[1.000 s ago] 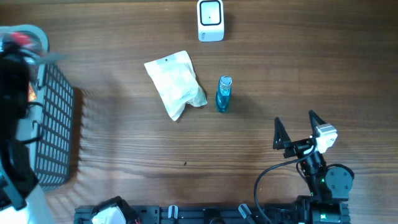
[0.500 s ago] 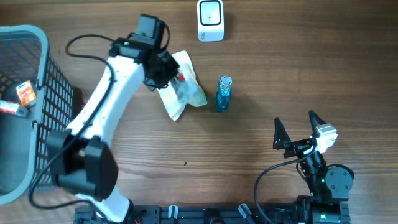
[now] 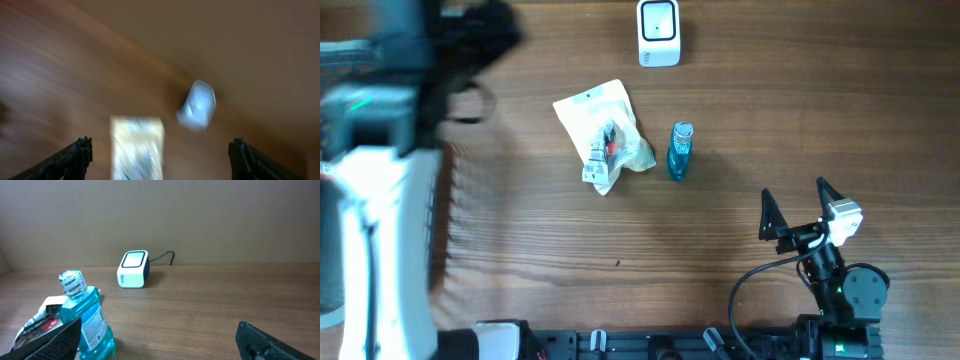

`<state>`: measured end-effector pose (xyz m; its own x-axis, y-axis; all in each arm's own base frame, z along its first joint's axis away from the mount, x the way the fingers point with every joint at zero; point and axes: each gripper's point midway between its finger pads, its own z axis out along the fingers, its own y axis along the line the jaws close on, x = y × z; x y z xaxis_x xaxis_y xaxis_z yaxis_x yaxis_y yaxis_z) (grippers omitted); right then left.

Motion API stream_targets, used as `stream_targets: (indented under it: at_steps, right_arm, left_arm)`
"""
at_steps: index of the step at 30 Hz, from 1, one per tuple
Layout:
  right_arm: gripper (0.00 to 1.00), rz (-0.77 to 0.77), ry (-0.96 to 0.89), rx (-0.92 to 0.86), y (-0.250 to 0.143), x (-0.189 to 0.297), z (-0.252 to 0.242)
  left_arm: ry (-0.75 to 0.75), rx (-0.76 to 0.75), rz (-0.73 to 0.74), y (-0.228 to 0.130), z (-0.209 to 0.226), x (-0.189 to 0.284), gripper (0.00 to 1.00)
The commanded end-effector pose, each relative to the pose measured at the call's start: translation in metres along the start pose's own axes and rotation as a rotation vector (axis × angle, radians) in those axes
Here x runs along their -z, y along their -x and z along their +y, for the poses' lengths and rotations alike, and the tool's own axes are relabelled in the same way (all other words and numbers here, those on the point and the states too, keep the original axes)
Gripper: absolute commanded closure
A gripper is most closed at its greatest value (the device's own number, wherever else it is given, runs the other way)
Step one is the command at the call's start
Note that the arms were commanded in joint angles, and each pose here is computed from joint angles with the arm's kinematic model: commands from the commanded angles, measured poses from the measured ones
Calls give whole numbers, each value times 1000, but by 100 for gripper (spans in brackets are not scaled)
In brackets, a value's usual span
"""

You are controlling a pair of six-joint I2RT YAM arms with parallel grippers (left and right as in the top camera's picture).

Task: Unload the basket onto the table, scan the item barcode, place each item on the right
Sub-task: 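Place the hex wrench package onto the clear bag, then reach into the basket and grasp the orange Kleenex pack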

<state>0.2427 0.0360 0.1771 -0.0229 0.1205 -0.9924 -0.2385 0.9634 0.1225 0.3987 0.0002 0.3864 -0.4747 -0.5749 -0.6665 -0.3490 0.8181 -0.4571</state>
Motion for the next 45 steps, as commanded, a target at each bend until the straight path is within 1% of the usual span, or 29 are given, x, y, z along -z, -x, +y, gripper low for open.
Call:
stream_targets:
  at_steps: [1,2,3,4,5,7,10,12,15,17,22,23,31,33,35,36,37,38,39,41,42,44,45]
  right_arm:
    - [0,-5,-3,20,1,0,0]
    - [0,-5,-3,19,1,0,0]
    - [0,-5,-2,19,1,0,0]
    - [0,-5,-3,19,1,0,0]
    - [0,-5,-3,19,1,0,0]
    - [0,-5,-3,19,1,0,0]
    - [0,-5,-3,19,1,0,0]
    - [0,-5,-3,19,1,0,0]
    - [0,-5,-3,19,1,0,0]
    - [0,-5,-3,19,1,0,0]
    - [0,-5,-3,19,1,0,0]
    - [0,-5,-3,19,1,0,0]
    - [0,-5,-3,19,1,0,0]
    - [0,-5,-3,20,1,0,0]
    - [0,-5,-3,19,1,0,0]
    - [0,-5,-3,19,1,0,0]
    - [0,-5,-3,20,1,0,0]
    - [0,-5,-3,20,1,0,0]
    - [0,-5,-3,19,1,0,0]
    - [0,-5,-3,19,1,0,0]
    - [0,-5,-3,19,1,0,0]
    - [0,-5,-3,20,1,0,0]
    - [0,-5,-3,19,1,0,0]
  left_arm:
    - [274,70,-275,85,105,56,0]
    - [365,137,-327,98,140,68,0]
    - [439,193,-345,105,174,76,0]
    - [512,270,-341,105,207,80,0]
    - [562,341,-322,101,230,79,0]
    - [643,445,-259,87,265,68,0]
    - [802,475,-178,75,309,36,0]
    - [869,528,-136,64,333,13,0]
    - [929,615,-79,48,365,-18,0]
    - [956,622,-28,37,379,-36,0]
    - [1021,712,69,-2,414,-78,0]
    - [1027,714,75,-12,425,-90,0]
    - [1003,706,23,-42,455,-127,0]
    - [1000,706,17,-49,460,-133,3]
    - [993,704,2,-54,464,-139,14]
    - [991,704,-3,-55,465,-140,31]
    - [989,704,-7,-54,465,-140,40]
    - [988,695,-3,-54,465,-140,56]
    - [987,674,8,-54,465,-140,66]
    - [992,656,31,-57,465,-139,64]
    - [998,657,46,-61,465,-138,72]
    - [1006,658,65,-64,464,-136,90]
    - [1009,660,74,-66,462,-133,96]
